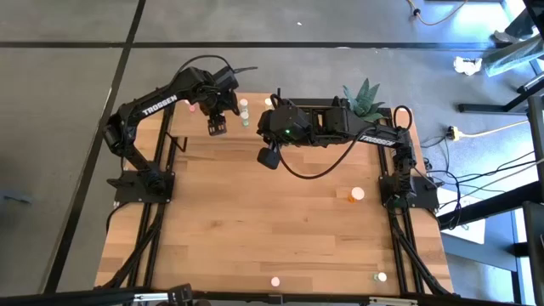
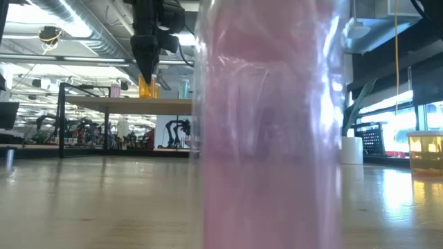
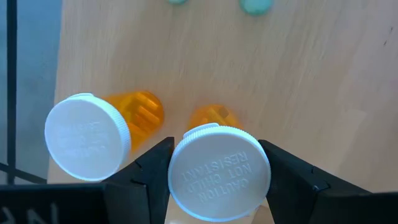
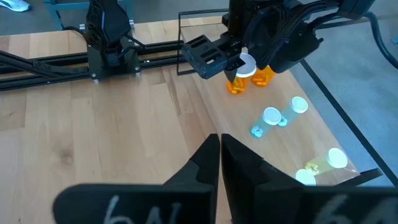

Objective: Pick and place medicine bottles onto shelf by color
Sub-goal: Put the bottom orange pill bottle on the shelf aligned with the other orange pill bottle

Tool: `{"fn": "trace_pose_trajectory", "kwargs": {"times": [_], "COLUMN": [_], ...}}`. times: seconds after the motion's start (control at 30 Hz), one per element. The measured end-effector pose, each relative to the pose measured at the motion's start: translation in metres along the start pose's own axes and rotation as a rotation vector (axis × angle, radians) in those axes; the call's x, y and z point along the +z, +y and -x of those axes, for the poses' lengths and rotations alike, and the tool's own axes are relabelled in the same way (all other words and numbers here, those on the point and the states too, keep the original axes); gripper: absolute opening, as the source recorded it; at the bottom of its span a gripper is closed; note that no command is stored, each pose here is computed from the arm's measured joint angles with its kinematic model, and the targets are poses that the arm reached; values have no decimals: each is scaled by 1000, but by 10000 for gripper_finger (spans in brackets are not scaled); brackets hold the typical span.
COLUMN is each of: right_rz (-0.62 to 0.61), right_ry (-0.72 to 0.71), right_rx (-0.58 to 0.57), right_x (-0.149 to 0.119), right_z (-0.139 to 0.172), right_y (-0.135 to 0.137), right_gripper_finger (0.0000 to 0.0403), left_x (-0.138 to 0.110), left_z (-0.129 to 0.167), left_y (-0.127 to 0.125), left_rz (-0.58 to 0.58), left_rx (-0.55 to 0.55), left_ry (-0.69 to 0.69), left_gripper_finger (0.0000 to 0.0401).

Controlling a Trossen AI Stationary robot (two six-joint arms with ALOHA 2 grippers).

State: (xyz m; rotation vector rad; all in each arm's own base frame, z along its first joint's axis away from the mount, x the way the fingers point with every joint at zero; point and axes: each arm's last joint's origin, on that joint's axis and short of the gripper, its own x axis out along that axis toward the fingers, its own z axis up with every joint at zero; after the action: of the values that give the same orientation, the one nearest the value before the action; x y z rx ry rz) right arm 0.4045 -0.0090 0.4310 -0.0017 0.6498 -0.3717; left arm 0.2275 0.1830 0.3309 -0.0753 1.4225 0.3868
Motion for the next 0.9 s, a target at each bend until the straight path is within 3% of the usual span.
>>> {"fn": "trace_pose_trajectory", "kwargs": {"times": [0.63, 0.9], "right_rz": [0, 0], "right_ry": [0, 0], "right_rx": [0, 0], "right_x": [0, 0], "right_z": [0, 0], "right_y": [0, 0], "right_gripper_finger": [20, 20], "left_x": [-2, -1], "left_z": [0, 0], "left_y": [4, 5], "left_rz": [14, 12], "left_rx": [-3, 26], "left_ry": [1, 7], "left_gripper_finger": [222, 270]}}
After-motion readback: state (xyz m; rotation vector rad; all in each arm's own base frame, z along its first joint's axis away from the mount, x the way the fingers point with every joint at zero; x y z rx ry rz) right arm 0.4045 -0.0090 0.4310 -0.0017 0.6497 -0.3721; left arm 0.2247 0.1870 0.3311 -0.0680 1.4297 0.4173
